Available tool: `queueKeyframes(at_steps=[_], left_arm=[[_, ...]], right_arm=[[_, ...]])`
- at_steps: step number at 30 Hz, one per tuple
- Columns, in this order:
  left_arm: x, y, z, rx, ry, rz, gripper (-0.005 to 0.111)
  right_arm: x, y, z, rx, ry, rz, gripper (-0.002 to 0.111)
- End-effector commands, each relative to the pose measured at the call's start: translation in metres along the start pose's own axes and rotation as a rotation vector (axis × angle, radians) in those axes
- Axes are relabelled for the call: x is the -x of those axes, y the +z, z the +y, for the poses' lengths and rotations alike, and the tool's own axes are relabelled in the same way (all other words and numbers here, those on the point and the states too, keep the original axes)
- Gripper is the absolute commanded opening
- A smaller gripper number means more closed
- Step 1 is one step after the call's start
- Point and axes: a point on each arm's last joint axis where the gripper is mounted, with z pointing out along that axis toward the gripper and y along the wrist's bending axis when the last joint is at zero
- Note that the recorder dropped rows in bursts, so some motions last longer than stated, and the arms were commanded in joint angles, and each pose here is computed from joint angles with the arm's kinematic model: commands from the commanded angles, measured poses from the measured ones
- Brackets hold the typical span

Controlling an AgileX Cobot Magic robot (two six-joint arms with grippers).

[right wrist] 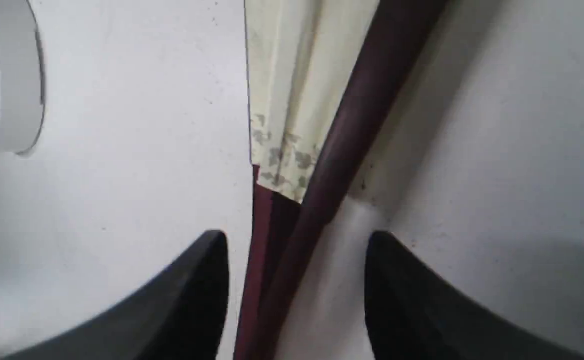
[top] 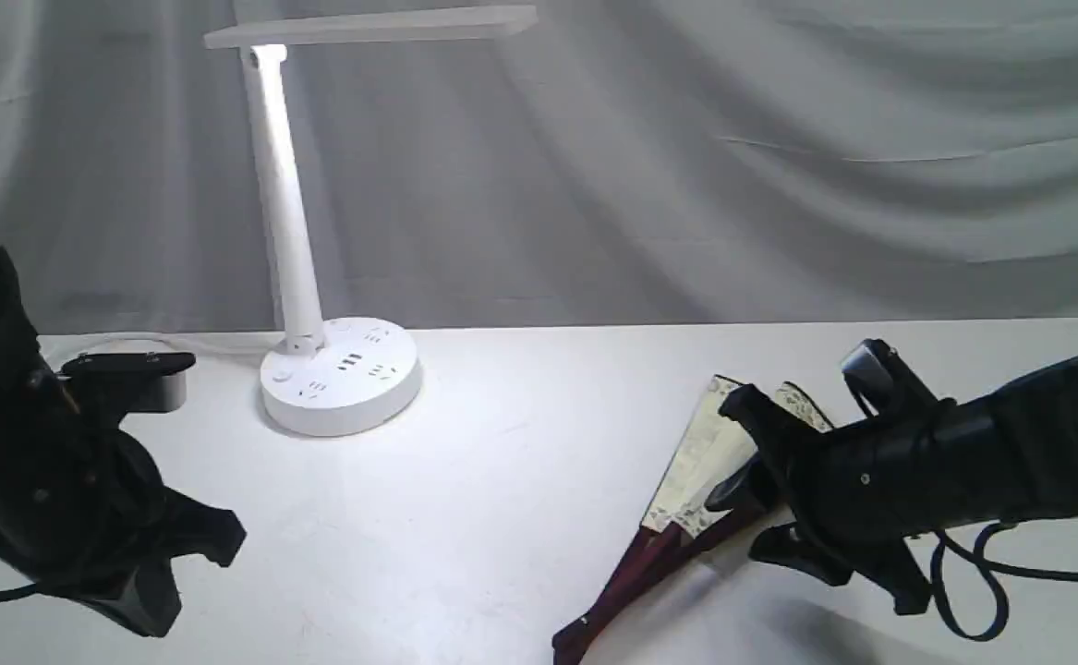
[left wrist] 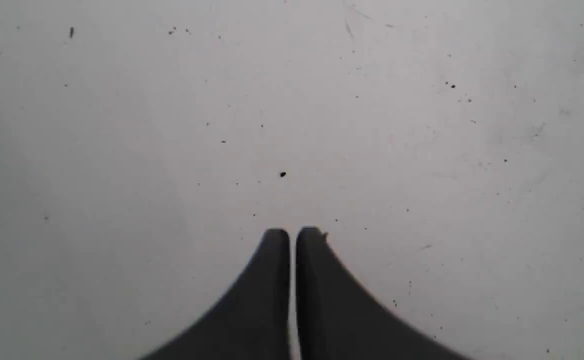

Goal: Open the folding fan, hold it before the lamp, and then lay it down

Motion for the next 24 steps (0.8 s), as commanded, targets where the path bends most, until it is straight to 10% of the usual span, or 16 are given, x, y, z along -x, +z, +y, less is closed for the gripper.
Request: queueKeyframes(at_steps=[1,24], left_arm=[[-0.002,-0.002,-0.001,-0.009,-0.002,-0.005,0.000],[0.002,-0.002,0.000,-0.003,-0.002,-0.041,0.000]], right_arm=[[-0.003,0.011,-0.005,0.041,0.063,0.028,0.044],[-0.006,0.024,-0.007,0.094,0.087,0.038,0.044]])
